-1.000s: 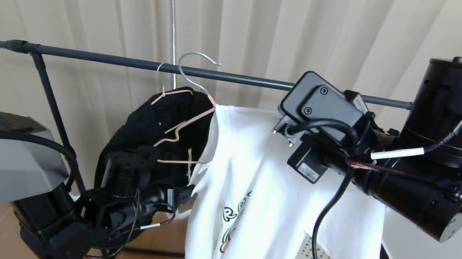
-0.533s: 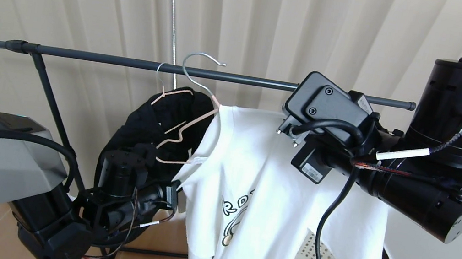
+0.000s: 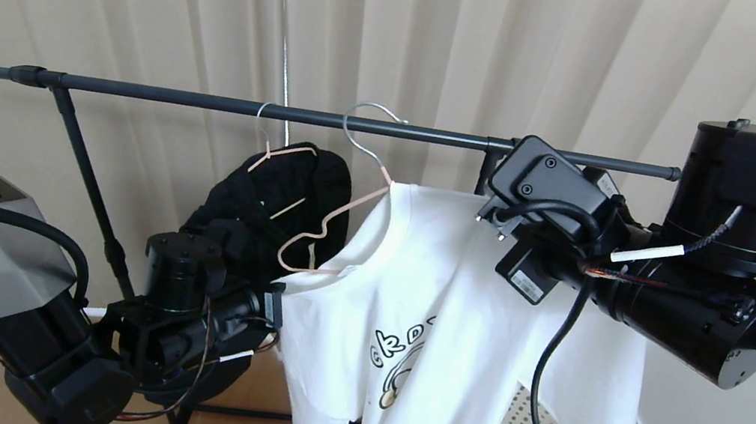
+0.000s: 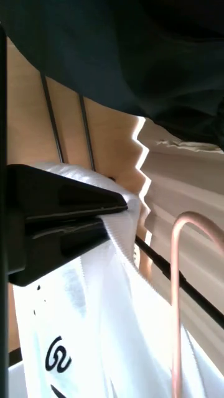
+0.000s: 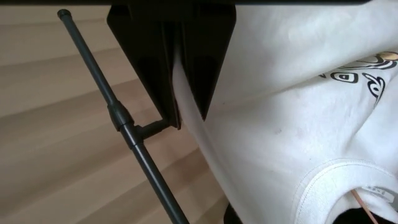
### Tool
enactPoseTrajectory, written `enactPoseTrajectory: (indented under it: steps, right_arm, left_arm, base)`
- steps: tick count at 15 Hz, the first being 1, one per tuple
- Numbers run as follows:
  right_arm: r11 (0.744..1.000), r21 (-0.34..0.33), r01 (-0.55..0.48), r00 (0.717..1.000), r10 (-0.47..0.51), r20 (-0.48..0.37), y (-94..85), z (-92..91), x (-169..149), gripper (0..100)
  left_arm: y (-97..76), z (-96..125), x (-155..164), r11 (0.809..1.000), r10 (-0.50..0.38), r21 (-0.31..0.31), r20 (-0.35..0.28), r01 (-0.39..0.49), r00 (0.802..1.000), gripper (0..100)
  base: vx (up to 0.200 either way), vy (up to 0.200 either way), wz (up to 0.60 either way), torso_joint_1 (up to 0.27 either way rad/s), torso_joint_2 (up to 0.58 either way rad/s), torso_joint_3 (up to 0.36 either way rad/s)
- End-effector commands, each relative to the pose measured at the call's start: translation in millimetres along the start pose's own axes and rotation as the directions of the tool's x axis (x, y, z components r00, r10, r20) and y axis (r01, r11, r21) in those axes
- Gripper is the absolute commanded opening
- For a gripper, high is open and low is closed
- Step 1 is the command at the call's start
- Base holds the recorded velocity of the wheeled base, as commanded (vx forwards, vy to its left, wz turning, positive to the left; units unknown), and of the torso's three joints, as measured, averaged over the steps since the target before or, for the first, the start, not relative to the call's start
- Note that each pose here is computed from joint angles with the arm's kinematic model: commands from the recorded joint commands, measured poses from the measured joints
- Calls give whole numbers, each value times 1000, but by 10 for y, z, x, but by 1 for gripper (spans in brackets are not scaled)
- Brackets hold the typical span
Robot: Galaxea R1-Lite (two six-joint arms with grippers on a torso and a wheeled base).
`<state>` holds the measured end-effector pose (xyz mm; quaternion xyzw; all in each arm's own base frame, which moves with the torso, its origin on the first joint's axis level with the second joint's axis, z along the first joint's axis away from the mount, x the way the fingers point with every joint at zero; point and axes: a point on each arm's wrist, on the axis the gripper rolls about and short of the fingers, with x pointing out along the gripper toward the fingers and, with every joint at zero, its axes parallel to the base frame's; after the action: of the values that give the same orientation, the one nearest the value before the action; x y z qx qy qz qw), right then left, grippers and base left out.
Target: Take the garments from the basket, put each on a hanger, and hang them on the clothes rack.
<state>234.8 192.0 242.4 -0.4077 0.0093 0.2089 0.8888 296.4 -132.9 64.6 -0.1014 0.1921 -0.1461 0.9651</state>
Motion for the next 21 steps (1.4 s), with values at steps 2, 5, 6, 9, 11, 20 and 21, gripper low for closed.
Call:
enactPoseTrajectory:
  steps: [2, 5, 6, 9, 11, 20, 21]
  right_arm:
    - [1000, 5, 14, 1000, -14, -27, -42, -93, 11, 0]
    - [999, 27, 41, 999, -41, -1, -30, -109, 19, 0]
    - [998, 32, 49, 999, -49, 7, -14, -129, 12, 0]
    - [997, 48, 62, 998, -63, 21, -32, -128, -28, 0]
    - [997, 48, 64, 998, -65, 23, -43, -137, -76, 0]
    - [998, 57, 1, 999, 1, -43, 173, -376, -127, 0]
    - [994, 107, 7, 999, -3, -41, 200, -403, -135, 0]
  left_arm:
    - [55, 58, 4, 1000, 14, -5, 19, -14, 1000, 0]
    - [106, 80, 19, 1000, 29, -10, 26, -28, 999, 0]
    - [125, 84, 29, 999, 33, -9, 27, -33, 999, 0]
    - [169, 53, 81, 999, 46, -2, 18, -46, 999, 0]
    - [212, 69, 84, 998, 58, -6, 23, -58, 998, 0]
    - [170, 281, -127, 999, 42, 27, 93, -44, 995, 0]
    - [132, 310, -191, 998, 29, 43, 104, -34, 994, 0]
  base:
    - [0, 0, 0, 0, 0, 0]
    - [0, 0, 0, 0, 0, 0]
    - [0, 0, 0, 0, 0, 0]
    - [0, 0, 0, 0, 0, 0]
    - [0, 0, 0, 0, 0, 0]
    - [0, 0, 0, 0, 0, 0]
    - [0, 0, 0, 0, 0, 0]
